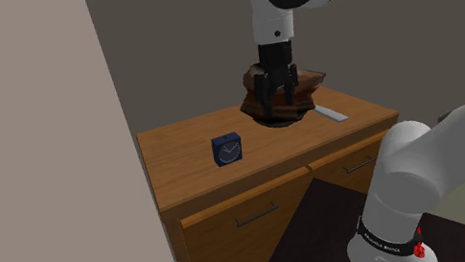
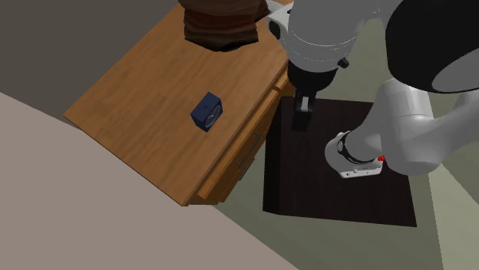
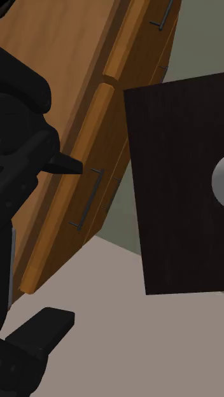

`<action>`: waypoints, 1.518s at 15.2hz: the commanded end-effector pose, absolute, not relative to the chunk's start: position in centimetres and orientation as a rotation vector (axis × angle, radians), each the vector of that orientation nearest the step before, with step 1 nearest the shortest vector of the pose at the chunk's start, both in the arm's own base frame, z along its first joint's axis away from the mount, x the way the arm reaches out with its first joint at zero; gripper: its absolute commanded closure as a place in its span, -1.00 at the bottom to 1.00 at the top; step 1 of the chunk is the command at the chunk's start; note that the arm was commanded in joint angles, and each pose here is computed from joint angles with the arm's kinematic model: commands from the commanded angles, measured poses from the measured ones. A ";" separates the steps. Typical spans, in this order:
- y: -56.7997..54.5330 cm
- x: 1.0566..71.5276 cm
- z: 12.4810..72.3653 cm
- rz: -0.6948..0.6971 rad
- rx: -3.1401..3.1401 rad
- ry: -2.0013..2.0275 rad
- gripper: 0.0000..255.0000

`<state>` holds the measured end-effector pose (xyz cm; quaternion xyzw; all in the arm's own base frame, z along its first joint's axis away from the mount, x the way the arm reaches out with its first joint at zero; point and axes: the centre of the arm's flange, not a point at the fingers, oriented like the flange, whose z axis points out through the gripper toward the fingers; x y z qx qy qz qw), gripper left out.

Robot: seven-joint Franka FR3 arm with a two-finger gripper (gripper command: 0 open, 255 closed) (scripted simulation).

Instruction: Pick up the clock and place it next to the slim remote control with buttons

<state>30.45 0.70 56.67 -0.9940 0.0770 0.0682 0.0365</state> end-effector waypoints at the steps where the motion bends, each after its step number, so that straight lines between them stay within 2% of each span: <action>1: 0.7 30.4 56.7 0.209 -3.052 0.236 -1.00; 23: -7.9 49.5 40.5 0.008 -2.919 -1.135 -1.00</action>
